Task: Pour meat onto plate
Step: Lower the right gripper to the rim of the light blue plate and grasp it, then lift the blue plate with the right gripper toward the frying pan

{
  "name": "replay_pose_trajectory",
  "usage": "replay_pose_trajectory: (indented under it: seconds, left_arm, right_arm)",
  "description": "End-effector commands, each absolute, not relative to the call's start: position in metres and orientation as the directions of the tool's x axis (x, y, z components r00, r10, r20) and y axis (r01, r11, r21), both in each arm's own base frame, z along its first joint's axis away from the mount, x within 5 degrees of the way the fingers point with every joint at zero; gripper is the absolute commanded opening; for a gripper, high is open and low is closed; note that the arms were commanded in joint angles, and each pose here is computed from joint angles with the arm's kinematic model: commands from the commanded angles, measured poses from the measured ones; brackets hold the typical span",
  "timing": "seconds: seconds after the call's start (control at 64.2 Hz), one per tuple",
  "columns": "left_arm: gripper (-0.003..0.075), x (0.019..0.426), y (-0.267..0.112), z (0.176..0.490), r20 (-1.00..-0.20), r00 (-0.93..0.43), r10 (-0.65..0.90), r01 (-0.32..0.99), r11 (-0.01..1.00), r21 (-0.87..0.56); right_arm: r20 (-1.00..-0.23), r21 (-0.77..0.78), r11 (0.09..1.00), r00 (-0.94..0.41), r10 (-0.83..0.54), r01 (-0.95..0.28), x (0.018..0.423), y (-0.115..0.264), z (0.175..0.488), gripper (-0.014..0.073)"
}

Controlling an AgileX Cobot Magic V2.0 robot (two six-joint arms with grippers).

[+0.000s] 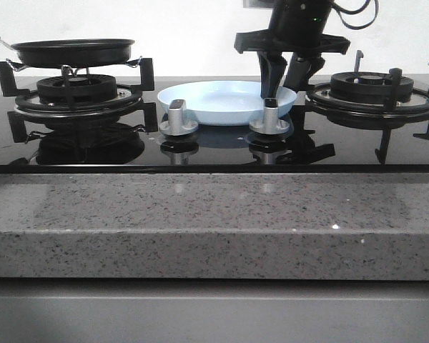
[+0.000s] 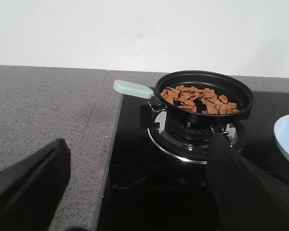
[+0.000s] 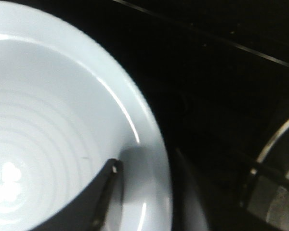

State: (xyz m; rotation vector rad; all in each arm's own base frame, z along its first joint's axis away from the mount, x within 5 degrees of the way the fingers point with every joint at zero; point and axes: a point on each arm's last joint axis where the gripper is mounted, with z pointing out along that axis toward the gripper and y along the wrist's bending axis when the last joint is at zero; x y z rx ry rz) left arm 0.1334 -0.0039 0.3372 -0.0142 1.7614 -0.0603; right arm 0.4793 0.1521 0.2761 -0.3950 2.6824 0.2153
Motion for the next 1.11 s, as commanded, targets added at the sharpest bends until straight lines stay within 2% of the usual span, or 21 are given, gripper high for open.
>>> replay_pose_trajectory:
  seconds: [0.0,0.093,0.14,0.327,0.654,0.81,0.903,0.997,1.09]
  left_arm:
    - [0.0562,0.134,-0.005,0.358,-0.995,-0.074,-0.060,0.035,0.997,-0.063]
    - [0.0562,0.134,-0.005,0.358,-0.995,-0.074,-0.060,0.035,0.997,-0.063]
    - [0.0562,0.134,-0.005,0.358,-0.995,-0.074,-0.060,0.035,0.997,-0.063]
    - [0.0562,0.134,-0.005,0.358,-0.995,-0.074,-0.060,0.035,0.997,-0.063]
    - [0.0562,0.134,-0.005,0.358,-0.995,-0.074,-0.060,0.035,0.997,-0.063]
    - [0.0562,0.134,-0.005,0.358,-0.995,-0.074,-0.060,0.035,0.997,-0.063]
    - [0.0562,0.134,-0.005,0.358,-0.995,-0.074,-0.060,0.035,0.997,-0.063]
    - [0.0562,0.134,-0.005,0.358,-0.995,-0.074,-0.060,0.035,0.997,-0.063]
    - [0.0562,0.134,-0.005,0.358,-0.995,-0.074,-0.060,0.035,0.997,-0.063]
  right_arm:
    - [-0.419,0.079,0.943,-0.869,-0.262,-0.322,0.464,0.146,0.308,0.0125]
    - [-0.419,0.079,0.943,-0.869,-0.262,-0.322,0.464,0.146,0.308,-0.0032]
    - [-0.421,0.079,0.943,-0.868,-0.261,-0.322,0.464,0.146,0.309,-0.0076]
    - [-0.452,0.075,0.944,-0.855,-0.254,-0.320,0.459,0.142,0.324,-0.0062]
    - [-0.560,0.079,0.942,-0.796,-0.228,-0.325,0.432,0.131,0.383,-0.0062]
    - [-0.601,0.137,0.926,-0.773,-0.205,-0.352,0.414,0.132,0.409,-0.0062]
    - [-0.595,0.200,0.905,-0.781,-0.191,-0.374,0.402,0.135,0.415,-0.0062]
    - [-0.557,0.253,0.889,-0.809,-0.188,-0.381,0.394,0.138,0.407,-0.0062]
    - [-0.558,0.266,0.874,-0.804,-0.204,-0.406,0.386,0.140,0.398,-0.0062]
